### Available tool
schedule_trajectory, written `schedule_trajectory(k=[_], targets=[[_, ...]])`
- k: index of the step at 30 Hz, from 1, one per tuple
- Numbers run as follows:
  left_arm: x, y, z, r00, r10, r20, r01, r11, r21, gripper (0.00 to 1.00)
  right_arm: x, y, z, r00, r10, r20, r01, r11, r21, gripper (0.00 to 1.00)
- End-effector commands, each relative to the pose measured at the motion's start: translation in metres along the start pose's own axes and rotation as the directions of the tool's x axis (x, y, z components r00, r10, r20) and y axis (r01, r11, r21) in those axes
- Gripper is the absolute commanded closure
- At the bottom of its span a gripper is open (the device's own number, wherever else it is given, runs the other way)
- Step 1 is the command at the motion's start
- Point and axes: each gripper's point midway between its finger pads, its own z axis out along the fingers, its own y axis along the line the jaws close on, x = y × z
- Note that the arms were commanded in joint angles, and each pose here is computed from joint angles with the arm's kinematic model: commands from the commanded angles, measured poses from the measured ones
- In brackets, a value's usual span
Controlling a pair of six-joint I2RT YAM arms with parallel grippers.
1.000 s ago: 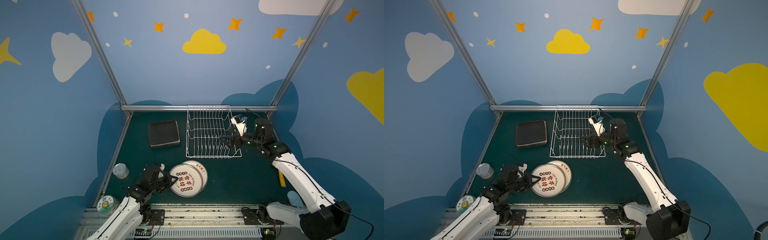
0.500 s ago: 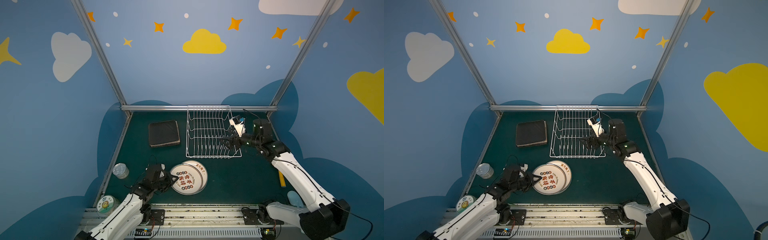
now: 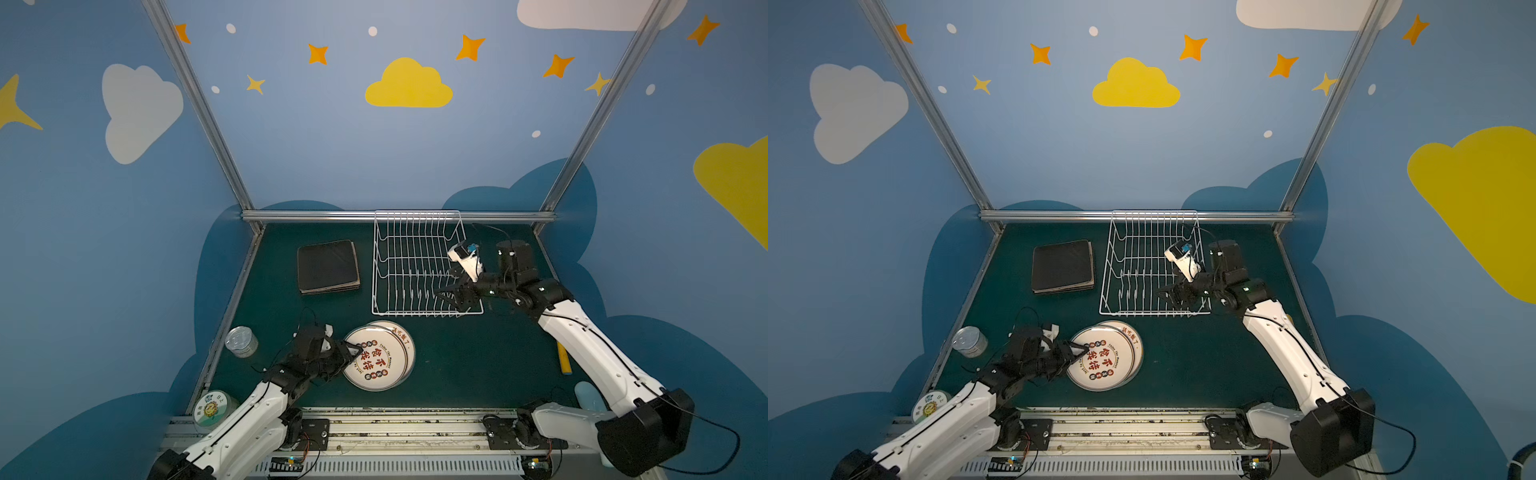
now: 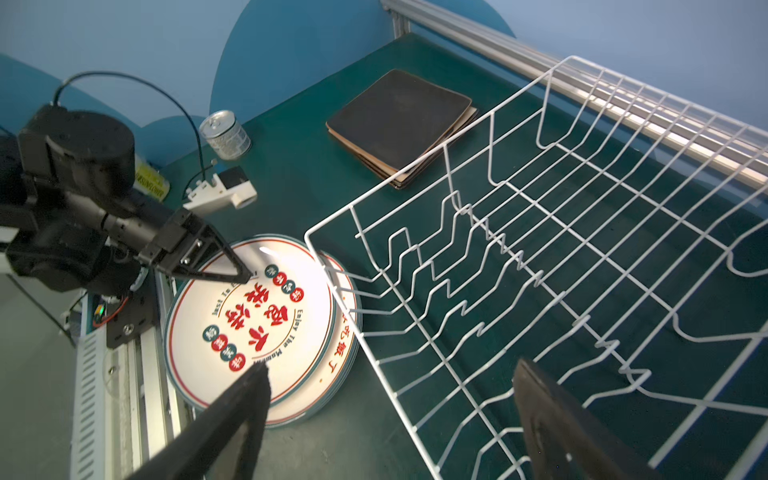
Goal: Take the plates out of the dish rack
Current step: 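Lower the plate onto the stacked printed plates and open the left gripper, then raise the left gripper off the stack while the right gripper draws back from the rack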
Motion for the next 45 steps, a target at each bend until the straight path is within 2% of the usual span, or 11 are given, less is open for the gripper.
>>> schedule_trajectory(k=[1, 3, 10, 23, 25, 33, 45], targets=[[-0.001, 0.018, -0.003, 1.000, -0.019, 0.021, 0.020, 0.996, -0.081, 0.32, 0.003, 0.016, -0.001, 0.997, -0.069, -0.041, 0.065, 0.995, -0.077, 0.09], [-0.002, 0.020, -0.005, 0.999, -0.024, 0.031, 0.027, 0.995, -0.093, 0.22, 0.008, 0.019, 0.001, 0.995, -0.080, -0.066, 0.073, 0.993, -0.096, 0.09], [-0.004, 0.024, -0.009, 0.999, -0.019, 0.045, 0.025, 0.989, -0.142, 0.01, 0.015, 0.025, 0.009, 0.990, -0.099, -0.098, 0.086, 0.988, -0.130, 0.09], [-0.013, 0.013, -0.012, 1.000, -0.007, -0.011, 0.004, 0.957, -0.290, 0.00, 0.018, 0.027, 0.016, 0.985, -0.118, -0.129, 0.101, 0.986, -0.134, 0.09], [-0.019, 0.010, -0.015, 1.000, 0.000, 0.017, 0.005, 0.951, -0.310, 0.00, 0.019, 0.026, 0.018, 0.984, -0.119, -0.133, 0.101, 0.986, -0.131, 0.09], [-0.021, -0.003, -0.014, 1.000, 0.002, -0.002, -0.003, 0.953, -0.302, 0.00, 0.022, 0.026, 0.021, 0.977, -0.135, -0.162, 0.115, 0.985, -0.127, 0.09], [-0.027, -0.012, -0.022, 0.998, 0.065, -0.020, -0.068, 0.936, -0.344, 0.01, 0.024, 0.026, 0.022, 0.977, -0.139, -0.164, 0.120, 0.986, -0.118, 0.09]])
